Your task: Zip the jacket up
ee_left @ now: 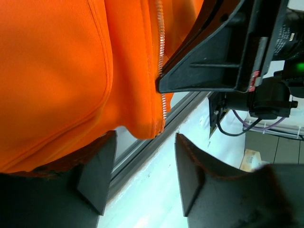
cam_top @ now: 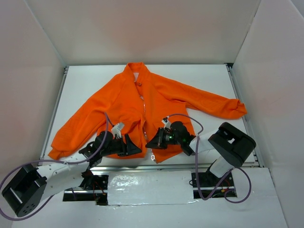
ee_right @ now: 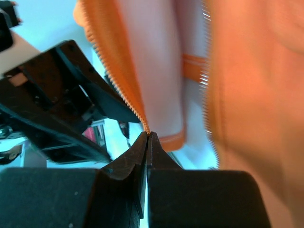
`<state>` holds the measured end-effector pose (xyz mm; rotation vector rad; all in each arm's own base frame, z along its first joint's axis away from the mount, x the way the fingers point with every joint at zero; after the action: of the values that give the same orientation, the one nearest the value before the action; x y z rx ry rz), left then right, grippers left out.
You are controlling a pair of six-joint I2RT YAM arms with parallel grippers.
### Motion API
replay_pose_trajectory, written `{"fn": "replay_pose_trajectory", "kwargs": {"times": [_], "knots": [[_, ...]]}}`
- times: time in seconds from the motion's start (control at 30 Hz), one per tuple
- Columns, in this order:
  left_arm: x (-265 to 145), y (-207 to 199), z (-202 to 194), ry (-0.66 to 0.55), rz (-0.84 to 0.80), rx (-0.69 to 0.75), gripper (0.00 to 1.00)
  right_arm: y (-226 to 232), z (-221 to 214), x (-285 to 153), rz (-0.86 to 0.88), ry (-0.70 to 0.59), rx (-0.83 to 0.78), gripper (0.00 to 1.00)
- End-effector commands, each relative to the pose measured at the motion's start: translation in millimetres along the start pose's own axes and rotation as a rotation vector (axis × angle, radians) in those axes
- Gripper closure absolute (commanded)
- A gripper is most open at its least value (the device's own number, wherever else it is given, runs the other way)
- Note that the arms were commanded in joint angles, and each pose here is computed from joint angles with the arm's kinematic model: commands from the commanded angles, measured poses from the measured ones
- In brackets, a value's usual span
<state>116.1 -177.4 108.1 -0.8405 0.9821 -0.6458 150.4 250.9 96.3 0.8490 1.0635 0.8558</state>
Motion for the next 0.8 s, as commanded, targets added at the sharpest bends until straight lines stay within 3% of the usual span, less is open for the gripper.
{"fn": "replay_pose_trajectory", "kwargs": {"times": [0.0, 0.23, 0.53, 0.77], "knots": [[5.7, -8.5, 3.2, -0.027, -0.063, 0.021, 0.33, -3.3, -4.9, 0.7, 0.022, -0.005, -0.031, 1.0], [18.5, -9.0, -6.2, 0.005, -0.01, 0.039, 0.3, -9.7, -5.9, -4.2, -0.034, -0.027, -0.053, 1.0], [31.2, -7.8, -7.0, 0.001, 0.016, 0.043, 0.38, -10.2, -6.0, -3.1, -0.032, -0.011, -0.065, 1.0], [36.2, -12.9, -1.0, -0.017, 0.018, 0.059, 0.33, -11.7, -7.5, -1.9, -0.028, 0.002, -0.071, 1.0]]}}
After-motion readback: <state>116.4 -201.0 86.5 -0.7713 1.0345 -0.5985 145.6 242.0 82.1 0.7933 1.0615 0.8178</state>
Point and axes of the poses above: each gripper's point midway between its finger pads, its own x axis out along the fingers, its own y axis along the line the jaws close on, z = x × y, the point moved 8 cm from there along -x, back along the fingers, and after that the axes turned 5 degrees about -x, right-handed, at the moved point
